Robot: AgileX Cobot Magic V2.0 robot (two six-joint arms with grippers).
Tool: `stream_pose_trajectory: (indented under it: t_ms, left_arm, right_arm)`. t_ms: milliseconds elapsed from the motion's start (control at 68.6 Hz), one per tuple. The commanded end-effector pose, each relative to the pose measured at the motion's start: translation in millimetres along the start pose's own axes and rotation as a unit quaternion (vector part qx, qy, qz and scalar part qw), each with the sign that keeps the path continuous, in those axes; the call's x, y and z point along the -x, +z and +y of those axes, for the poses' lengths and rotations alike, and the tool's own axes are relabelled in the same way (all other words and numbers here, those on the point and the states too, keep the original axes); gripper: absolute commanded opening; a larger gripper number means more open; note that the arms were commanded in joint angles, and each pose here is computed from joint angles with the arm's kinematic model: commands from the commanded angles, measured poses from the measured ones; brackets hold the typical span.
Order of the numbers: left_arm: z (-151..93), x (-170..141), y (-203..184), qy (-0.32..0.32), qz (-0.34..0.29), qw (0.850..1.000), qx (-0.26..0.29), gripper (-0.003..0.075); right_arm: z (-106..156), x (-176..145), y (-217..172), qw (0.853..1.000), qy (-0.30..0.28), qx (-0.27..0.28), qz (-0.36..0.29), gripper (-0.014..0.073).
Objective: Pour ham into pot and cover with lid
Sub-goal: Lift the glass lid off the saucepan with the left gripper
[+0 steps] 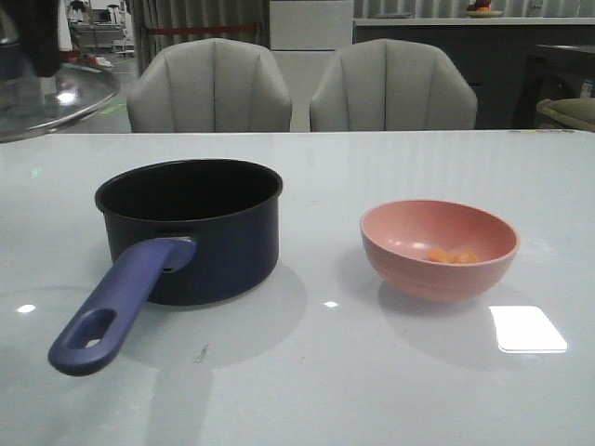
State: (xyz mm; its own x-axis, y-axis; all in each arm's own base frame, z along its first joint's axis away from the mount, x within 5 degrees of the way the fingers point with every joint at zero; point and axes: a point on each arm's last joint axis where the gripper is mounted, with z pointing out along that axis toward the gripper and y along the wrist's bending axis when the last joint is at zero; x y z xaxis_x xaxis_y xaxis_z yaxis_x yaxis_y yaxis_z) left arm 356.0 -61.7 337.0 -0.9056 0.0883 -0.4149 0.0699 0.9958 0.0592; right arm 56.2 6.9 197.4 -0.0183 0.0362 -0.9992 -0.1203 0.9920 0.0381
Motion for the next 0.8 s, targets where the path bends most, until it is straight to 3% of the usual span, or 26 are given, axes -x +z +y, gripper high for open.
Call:
stream_pose_trajectory:
  t_ms: [0,189,568,787]
  left_arm:
    - [18,-5,-10,-0.018,-0.049,0.999,0.007,0.0309]
    - [35,-32,39,-0.037,-0.016,0.999,0.015,0.0309]
    - [32,-52,101,-0.04,0.039,0.998,0.007,0.0316]
    - [31,-57,121,-0.041,0.078,0.996,0.009,0.0491]
  right_arm:
    - [0,9,-2,0.999,-0.006,-0.002,-0.049,0.0134]
    - [0,9,-2,0.999,-0.006,-0.002,-0.049,0.0134]
    - [0,9,-2,0.999,-0.006,-0.002,-0.049,0.0134]
    - [0,9,-2,0.999,-0.006,-0.002,-0.049,0.0134]
